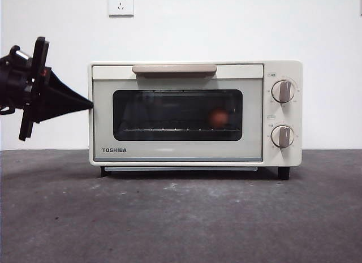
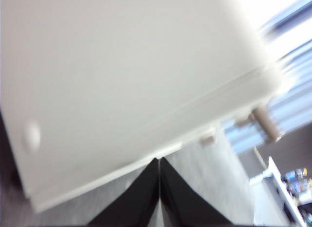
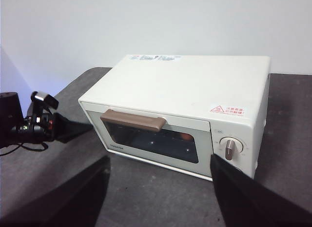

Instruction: Eggoven

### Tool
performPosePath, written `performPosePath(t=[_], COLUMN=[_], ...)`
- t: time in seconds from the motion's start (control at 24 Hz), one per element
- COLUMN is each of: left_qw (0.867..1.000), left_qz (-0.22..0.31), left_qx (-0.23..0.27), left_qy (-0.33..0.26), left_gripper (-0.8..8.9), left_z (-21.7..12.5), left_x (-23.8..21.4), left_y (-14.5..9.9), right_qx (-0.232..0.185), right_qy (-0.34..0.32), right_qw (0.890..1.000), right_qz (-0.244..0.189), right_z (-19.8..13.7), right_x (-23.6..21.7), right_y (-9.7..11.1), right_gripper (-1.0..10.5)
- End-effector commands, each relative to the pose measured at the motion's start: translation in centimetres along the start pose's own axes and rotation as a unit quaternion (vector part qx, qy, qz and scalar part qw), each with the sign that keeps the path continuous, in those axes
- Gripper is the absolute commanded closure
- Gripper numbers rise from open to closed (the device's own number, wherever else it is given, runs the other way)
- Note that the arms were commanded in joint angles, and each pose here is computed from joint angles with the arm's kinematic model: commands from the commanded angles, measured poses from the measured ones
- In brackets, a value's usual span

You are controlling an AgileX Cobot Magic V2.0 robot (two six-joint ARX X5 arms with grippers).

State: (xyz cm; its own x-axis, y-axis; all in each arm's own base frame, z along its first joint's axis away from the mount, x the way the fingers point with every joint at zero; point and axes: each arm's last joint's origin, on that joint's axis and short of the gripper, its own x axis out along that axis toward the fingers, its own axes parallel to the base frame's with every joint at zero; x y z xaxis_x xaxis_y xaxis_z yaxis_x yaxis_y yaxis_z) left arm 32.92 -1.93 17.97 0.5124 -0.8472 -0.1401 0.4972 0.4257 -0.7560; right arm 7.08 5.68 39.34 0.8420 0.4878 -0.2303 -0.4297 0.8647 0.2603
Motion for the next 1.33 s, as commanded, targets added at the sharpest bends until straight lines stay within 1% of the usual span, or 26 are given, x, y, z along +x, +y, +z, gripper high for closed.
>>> performPosePath(t=[0.04, 0.17, 0.25, 0.33, 0.5, 0.62, 0.71, 0.83, 0.92, 1.04, 1.12, 1.29, 1.33], left_qw=[1.000, 1.000, 1.000, 0.999, 0.997, 0.995, 0.992, 0.982, 0.974, 0.962, 0.955, 0.945, 0.943], left_qz=[-0.005, -0.015, -0.026, -0.034, -0.028, 0.005, 0.041, 0.106, 0.139, 0.175, 0.194, 0.220, 0.225], left_qx=[-0.020, -0.012, 0.005, 0.024, 0.059, 0.092, 0.117, 0.156, 0.177, 0.208, 0.224, 0.240, 0.243], left_qy=[-0.005, -0.002, -0.004, -0.012, -0.030, -0.035, -0.035, -0.029, -0.026, -0.028, -0.031, -0.033, -0.031], left_gripper=[8.08, 8.08, 8.08, 8.08, 8.08, 8.08, 8.08, 8.08, 8.08, 8.08, 8.08, 8.08, 8.08], left_z=[0.4, 0.6, 1.0, 1.4, 1.9, 1.5, 0.9, -0.5, -1.3, -2.4, -3.1, -4.1, -4.3], left_x=[0.1, 0.1, 0.1, -0.1, -0.8, -1.5, -2.2, -3.3, -4.1, -5.3, -6.1, -7.3, -7.6], left_y=[0.0, -0.8, -2.0, -3.5, -7.2, -10.0, -11.8, -14.4, -15.8, -17.8, -18.8, -20.1, -20.3], right_qx=[0.004, 0.002, 0.000, -0.001, -0.016, -0.025, -0.037, -0.053, -0.055, -0.053, -0.048, -0.042, -0.042], right_qy=[-0.008, -0.004, 0.004, 0.010, 0.026, 0.037, 0.048, 0.069, 0.077, 0.066, 0.047, 0.017, 0.013], right_qw=[1.000, 1.000, 1.000, 1.000, 1.000, 0.999, 0.998, 0.996, 0.995, 0.996, 0.998, 0.999, 0.999], right_qz=[0.007, 0.006, 0.003, 0.001, -0.004, -0.008, -0.011, -0.018, -0.022, -0.018, -0.013, -0.005, -0.003], right_z=[0.4, 0.4, 0.3, 0.2, 0.1, 0.0, -0.2, -0.5, -1.0, -2.1, -3.1, -5.4, -6.1], right_x=[-0.2, -0.1, 0.2, 0.3, 1.1, 1.8, 2.3, 3.3, 4.0, 5.2, 5.9, 6.9, 7.2], right_y=[0.2, 0.2, 0.2, 0.2, 0.4, 0.5, 0.6, 0.6, 0.6, 0.6, 0.4, -0.1, -0.3], right_gripper=[6.1, 6.1, 6.2, 6.2, 6.3, 6.4, 6.4, 6.5, 6.8, 7.4, 8.1, 9.3, 9.4])
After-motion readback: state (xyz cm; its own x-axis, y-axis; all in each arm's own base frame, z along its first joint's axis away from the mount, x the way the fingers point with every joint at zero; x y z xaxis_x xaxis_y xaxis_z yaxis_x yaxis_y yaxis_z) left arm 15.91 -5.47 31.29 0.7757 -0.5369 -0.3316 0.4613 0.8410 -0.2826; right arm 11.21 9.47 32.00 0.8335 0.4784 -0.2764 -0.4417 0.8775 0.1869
